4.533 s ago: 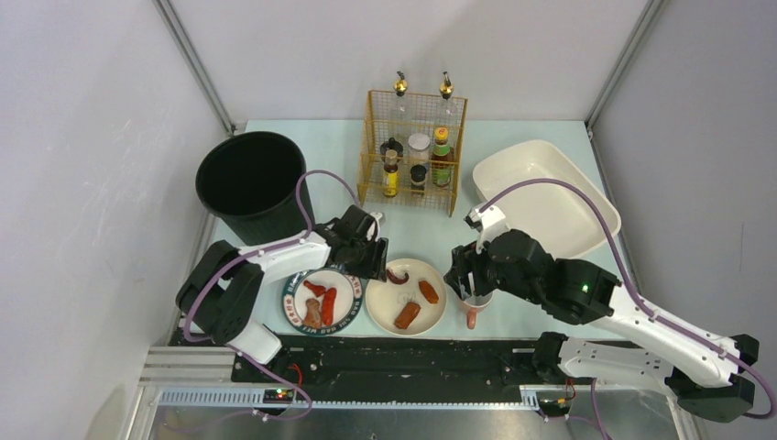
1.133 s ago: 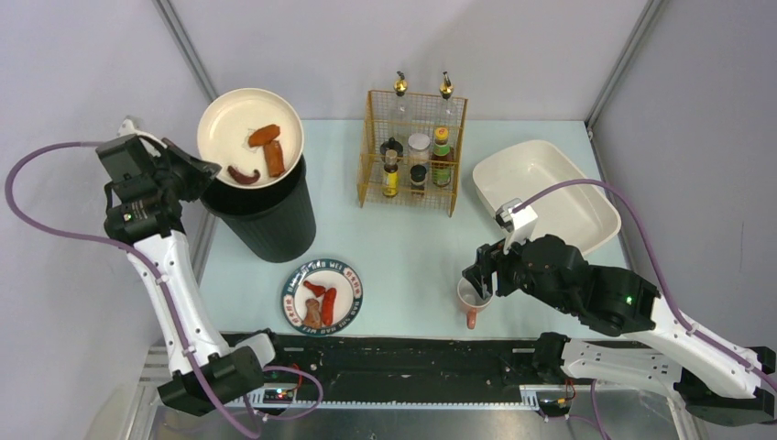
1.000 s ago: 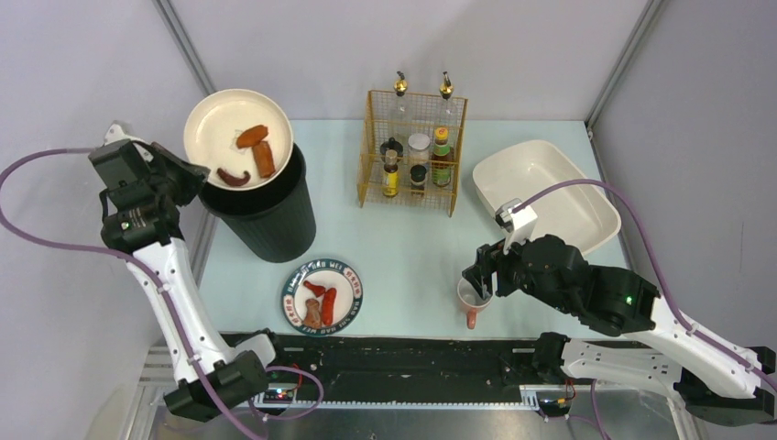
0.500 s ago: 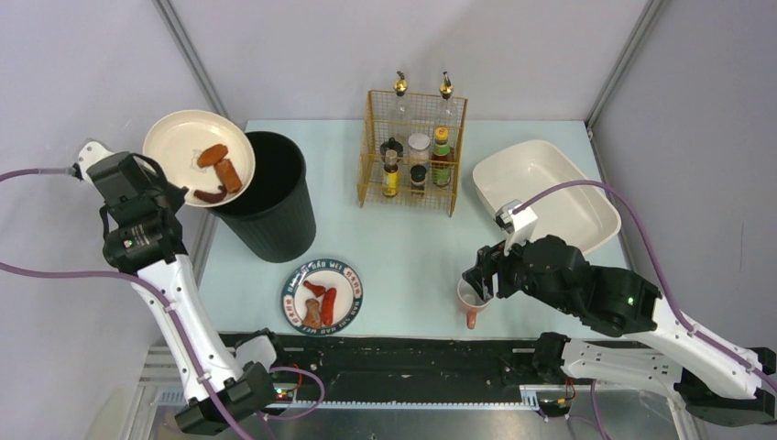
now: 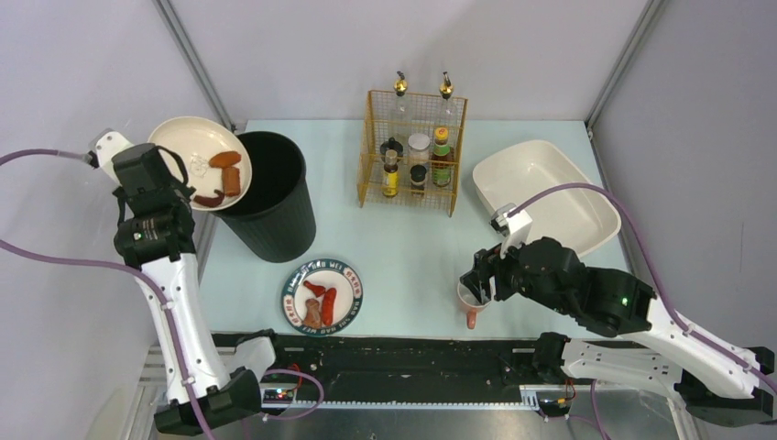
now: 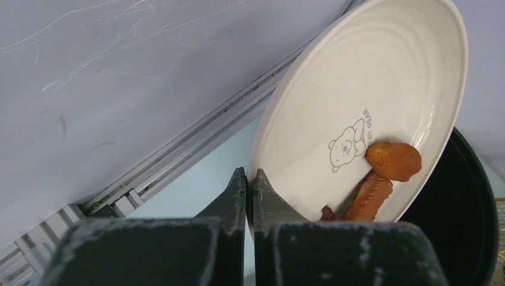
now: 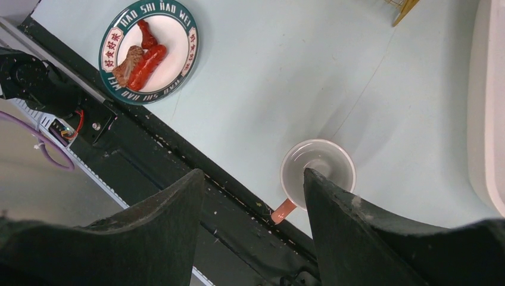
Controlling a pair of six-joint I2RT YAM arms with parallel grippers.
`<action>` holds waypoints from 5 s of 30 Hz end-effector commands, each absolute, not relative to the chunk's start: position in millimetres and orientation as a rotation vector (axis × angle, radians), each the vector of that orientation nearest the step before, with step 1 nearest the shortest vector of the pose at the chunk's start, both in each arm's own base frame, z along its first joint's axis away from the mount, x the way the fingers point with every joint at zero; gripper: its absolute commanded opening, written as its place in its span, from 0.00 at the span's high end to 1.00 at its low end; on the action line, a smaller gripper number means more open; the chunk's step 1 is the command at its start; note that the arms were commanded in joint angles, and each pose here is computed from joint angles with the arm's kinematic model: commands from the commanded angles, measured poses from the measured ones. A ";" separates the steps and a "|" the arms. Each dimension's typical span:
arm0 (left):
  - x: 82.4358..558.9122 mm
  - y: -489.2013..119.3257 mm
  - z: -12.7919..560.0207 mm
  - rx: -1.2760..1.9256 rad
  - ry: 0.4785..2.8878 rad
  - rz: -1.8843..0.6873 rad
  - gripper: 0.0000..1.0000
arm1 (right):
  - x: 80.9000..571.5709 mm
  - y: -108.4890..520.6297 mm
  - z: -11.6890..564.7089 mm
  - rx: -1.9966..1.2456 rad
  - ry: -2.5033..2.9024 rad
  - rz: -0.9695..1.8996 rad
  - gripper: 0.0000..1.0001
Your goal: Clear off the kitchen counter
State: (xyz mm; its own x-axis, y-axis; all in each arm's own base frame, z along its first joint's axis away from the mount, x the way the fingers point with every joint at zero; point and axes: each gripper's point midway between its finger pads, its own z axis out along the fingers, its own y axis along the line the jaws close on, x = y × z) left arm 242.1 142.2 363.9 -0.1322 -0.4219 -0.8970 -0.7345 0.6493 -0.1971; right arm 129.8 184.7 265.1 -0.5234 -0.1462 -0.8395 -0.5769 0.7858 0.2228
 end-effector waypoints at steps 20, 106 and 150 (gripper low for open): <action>257.1 99.7 444.3 -0.689 1.578 0.824 1.00 | 124.9 184.9 266.7 -0.508 2.053 0.680 0.34; 256.7 -108.4 500.9 0.025 1.547 -0.238 1.00 | 130.4 221.0 322.5 -0.502 1.948 0.828 0.33; 202.9 -184.1 339.2 0.196 2.002 -0.828 1.00 | 200.9 266.9 368.6 -0.188 1.883 0.743 0.57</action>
